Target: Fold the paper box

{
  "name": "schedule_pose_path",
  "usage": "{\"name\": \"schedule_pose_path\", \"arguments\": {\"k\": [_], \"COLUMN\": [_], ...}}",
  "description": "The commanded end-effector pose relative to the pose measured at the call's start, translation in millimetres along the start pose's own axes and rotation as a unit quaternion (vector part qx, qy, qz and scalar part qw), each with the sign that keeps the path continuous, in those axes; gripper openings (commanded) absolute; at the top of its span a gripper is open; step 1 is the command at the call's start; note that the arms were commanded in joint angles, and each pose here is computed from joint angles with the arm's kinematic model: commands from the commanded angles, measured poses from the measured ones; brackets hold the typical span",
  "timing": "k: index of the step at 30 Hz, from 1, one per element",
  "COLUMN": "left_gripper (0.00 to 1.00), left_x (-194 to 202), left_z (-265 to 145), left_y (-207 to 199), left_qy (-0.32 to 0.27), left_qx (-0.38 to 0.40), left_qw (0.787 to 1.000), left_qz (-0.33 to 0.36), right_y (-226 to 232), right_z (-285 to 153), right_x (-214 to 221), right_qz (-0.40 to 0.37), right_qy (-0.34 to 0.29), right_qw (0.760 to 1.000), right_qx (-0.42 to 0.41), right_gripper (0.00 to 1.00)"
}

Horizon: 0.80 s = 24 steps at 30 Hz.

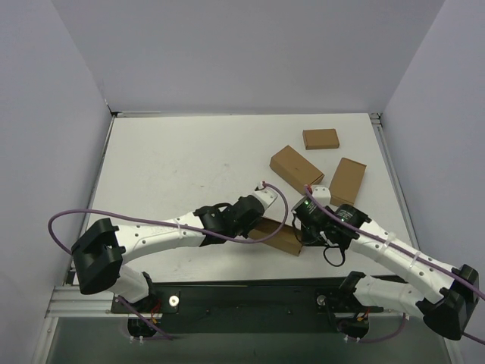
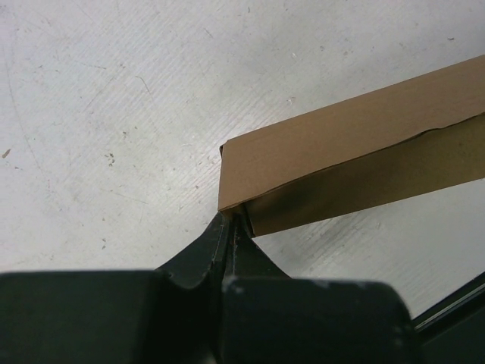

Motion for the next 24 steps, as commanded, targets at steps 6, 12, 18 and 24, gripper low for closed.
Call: {"name": "schedule_pose_path", "arguments": {"k": [6,12,18,24], "left_gripper": [0.00,0.19,0.39,0.58], "left_x": [-10.5,-21.6,-28.7,-27.1], "left_z": [-8.0,-15.3,-21.2,-28.0], "left_y": [-1.4,-1.4,-0.4,6.7], "left_qy": [-0.002,-0.026,-0.046,-0.068], "left_qx": [-0.005,0.004,0.019,0.053], "left_qw": [1.000,1.000,0.998,0.995], "left_qz": [0.012,-0.013,-0.028,-0.052], "right_y": [7.0,5.6,4.4,4.4], "right_z": [1.5,6.5,6.5,5.4], "right_x": [-8.1,-4.7,-3.3,-3.1], "right_qz": [-0.003,-0.016,-0.031,-0.040], "right_qy": [0.029,0.043,0.046,0.045], "right_qw": [0.996,0.997,0.996,0.995], "right_qx": [-0.079,-0.070,-0.071,-0.073], "right_gripper": [0.00,0.00,0.00,0.00]}}
Point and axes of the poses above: each gripper's point midway between its finger pads, its own z axis out along the fingers, its own y axis along the line the jaws close on, x = y × z, the point moved 9 cm from there along -z, back along the fingers, and after that the axes turned 5 degrees about -z, right-handed, at the moved point
